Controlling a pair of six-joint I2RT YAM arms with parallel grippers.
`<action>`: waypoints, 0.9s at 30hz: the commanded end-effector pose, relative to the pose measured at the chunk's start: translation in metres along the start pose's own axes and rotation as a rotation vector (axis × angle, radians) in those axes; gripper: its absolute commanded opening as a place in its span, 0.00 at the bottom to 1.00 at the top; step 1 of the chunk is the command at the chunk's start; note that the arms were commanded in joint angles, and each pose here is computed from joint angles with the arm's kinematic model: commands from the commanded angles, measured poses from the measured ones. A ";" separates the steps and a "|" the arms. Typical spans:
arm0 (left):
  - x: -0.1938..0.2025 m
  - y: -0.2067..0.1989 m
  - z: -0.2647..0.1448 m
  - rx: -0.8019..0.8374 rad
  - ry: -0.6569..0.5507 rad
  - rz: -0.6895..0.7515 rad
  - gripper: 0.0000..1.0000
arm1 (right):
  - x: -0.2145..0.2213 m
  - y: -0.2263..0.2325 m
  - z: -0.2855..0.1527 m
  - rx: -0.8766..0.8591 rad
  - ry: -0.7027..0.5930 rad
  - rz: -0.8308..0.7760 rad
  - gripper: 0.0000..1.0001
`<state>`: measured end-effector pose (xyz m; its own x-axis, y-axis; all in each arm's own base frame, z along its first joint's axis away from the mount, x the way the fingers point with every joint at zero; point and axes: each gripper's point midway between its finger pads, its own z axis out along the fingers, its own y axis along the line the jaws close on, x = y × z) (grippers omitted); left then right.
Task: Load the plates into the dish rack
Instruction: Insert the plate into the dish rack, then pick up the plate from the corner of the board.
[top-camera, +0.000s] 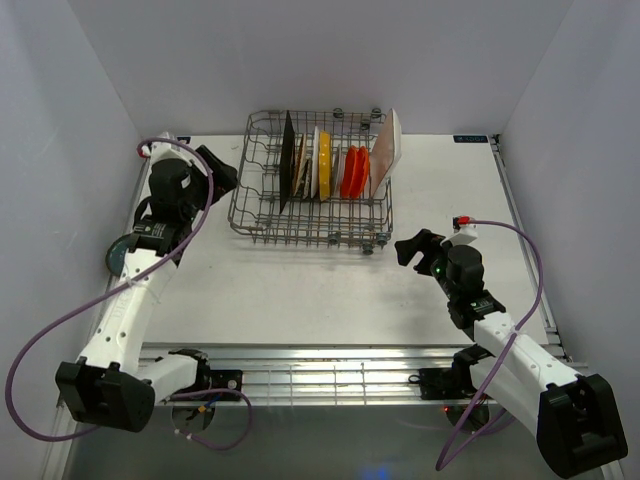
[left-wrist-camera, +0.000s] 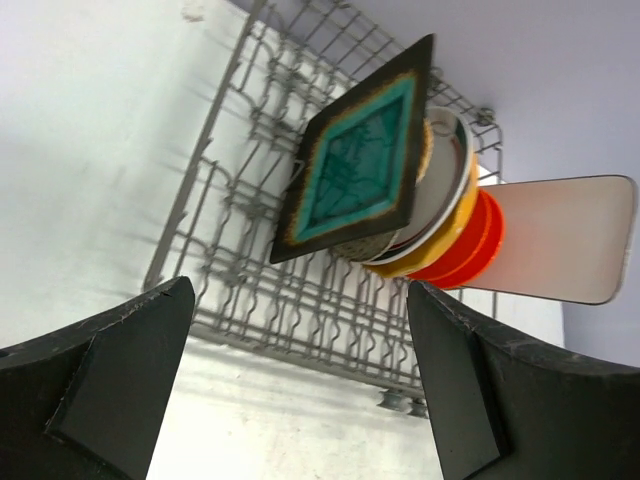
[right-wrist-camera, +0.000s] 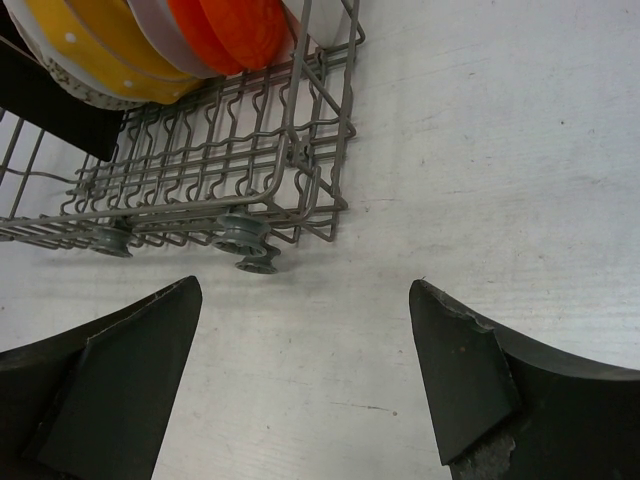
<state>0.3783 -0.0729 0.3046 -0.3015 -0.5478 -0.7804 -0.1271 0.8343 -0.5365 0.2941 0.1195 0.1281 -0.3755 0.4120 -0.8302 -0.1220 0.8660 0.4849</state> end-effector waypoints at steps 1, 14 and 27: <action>0.005 0.029 -0.010 -0.098 -0.049 0.007 0.98 | -0.024 0.011 0.001 -0.034 -0.078 -0.013 0.90; 0.029 0.077 -0.016 -0.239 -0.051 0.095 0.98 | -0.022 0.011 0.002 -0.036 -0.076 -0.011 0.90; 0.030 0.102 -0.018 -0.354 -0.099 0.067 0.98 | -0.020 0.010 0.002 -0.035 -0.073 -0.009 0.90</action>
<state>0.3429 -0.0131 0.2300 -0.2688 -0.4734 -0.8389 -0.3942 0.8487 -0.3526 0.2960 0.1202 0.1326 -0.3599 0.4175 -0.8344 -0.1311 0.8628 0.4883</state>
